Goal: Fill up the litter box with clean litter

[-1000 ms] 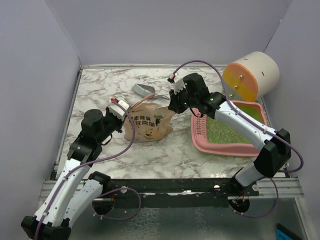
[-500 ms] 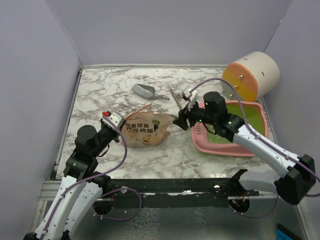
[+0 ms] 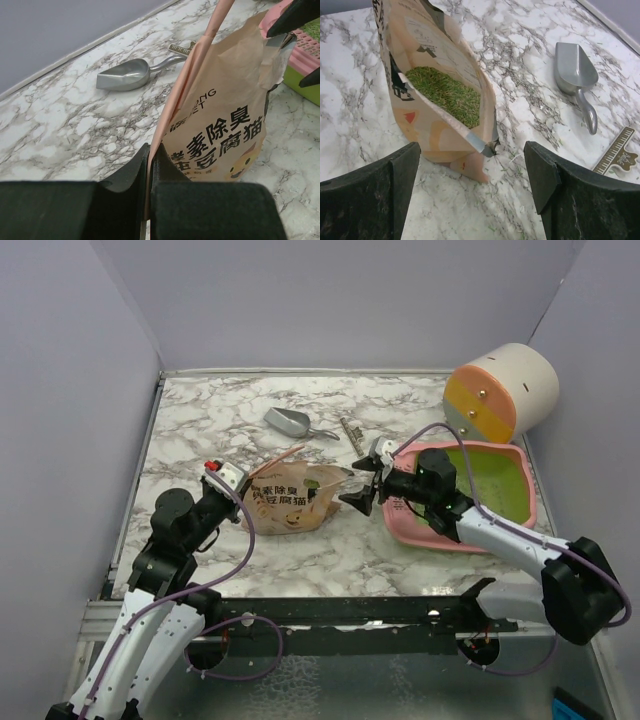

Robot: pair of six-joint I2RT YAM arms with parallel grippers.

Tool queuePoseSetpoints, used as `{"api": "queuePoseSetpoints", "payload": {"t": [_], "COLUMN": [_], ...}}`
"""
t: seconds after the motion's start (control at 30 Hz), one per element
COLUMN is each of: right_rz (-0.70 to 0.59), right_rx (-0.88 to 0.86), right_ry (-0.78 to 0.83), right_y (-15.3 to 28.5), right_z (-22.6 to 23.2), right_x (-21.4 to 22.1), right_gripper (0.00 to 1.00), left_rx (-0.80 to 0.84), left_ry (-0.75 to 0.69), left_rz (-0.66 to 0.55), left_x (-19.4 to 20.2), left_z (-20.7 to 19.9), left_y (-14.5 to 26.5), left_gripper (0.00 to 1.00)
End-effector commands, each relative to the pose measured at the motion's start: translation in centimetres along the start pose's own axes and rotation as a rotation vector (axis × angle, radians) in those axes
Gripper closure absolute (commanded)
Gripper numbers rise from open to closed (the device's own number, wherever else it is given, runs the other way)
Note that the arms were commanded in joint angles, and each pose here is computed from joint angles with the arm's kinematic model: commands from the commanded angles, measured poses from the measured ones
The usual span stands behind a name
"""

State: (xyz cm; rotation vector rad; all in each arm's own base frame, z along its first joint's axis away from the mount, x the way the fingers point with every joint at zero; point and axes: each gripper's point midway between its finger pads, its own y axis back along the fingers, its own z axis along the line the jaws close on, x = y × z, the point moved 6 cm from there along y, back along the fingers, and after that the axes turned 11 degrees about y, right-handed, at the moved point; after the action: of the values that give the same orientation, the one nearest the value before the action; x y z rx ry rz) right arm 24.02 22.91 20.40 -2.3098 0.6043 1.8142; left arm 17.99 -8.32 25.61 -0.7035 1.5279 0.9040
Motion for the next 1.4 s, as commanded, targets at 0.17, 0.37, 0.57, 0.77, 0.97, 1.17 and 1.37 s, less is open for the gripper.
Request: {"api": "queuePoseSetpoints", "payload": {"t": [0.17, 0.37, 0.57, 0.77, 0.97, 1.17, 1.37], "right_rz": [-0.241, -0.266, -0.268, -0.297, -0.203, -0.159, -0.142], "right_rx": [-0.200, -0.385, -0.432, -0.402, -0.356, -0.368, -0.408], "right_ry": [0.117, 0.059, -0.017, -0.095, -0.318, -0.467, -0.605], "right_y": [-2.8, -3.5, -3.6, -2.2, -1.7, -1.0, 0.2], "right_z": [-1.9, -1.1, -0.9, -2.3, -5.0, -5.6, -5.4], "right_x": [-2.0, -0.2, 1.2, 0.9, 0.7, -0.6, -0.4], "right_gripper": [0.17, 0.26, 0.53, 0.99, 0.99, 0.99, 0.99], "left_rx": [-0.020, 0.020, 0.083, 0.082, 0.038, 0.061, 0.338], "left_ry": [0.000, -0.004, -0.022, -0.050, -0.068, -0.022, 0.133], "left_rz": [-0.105, -0.075, -0.037, 0.009, 0.090, 0.253, 0.400], "left_x": [-2.0, -2.3, -2.7, -3.4, -3.3, -2.5, -2.0], "left_z": [0.2, -0.1, -0.5, -0.3, 0.3, 0.0, -3.2], "left_y": [0.1, -0.7, -1.9, -1.9, -1.2, -1.1, -2.0], "left_gripper": [1.00, 1.00, 1.00, 1.00, 1.00, 1.00, 1.00]}}
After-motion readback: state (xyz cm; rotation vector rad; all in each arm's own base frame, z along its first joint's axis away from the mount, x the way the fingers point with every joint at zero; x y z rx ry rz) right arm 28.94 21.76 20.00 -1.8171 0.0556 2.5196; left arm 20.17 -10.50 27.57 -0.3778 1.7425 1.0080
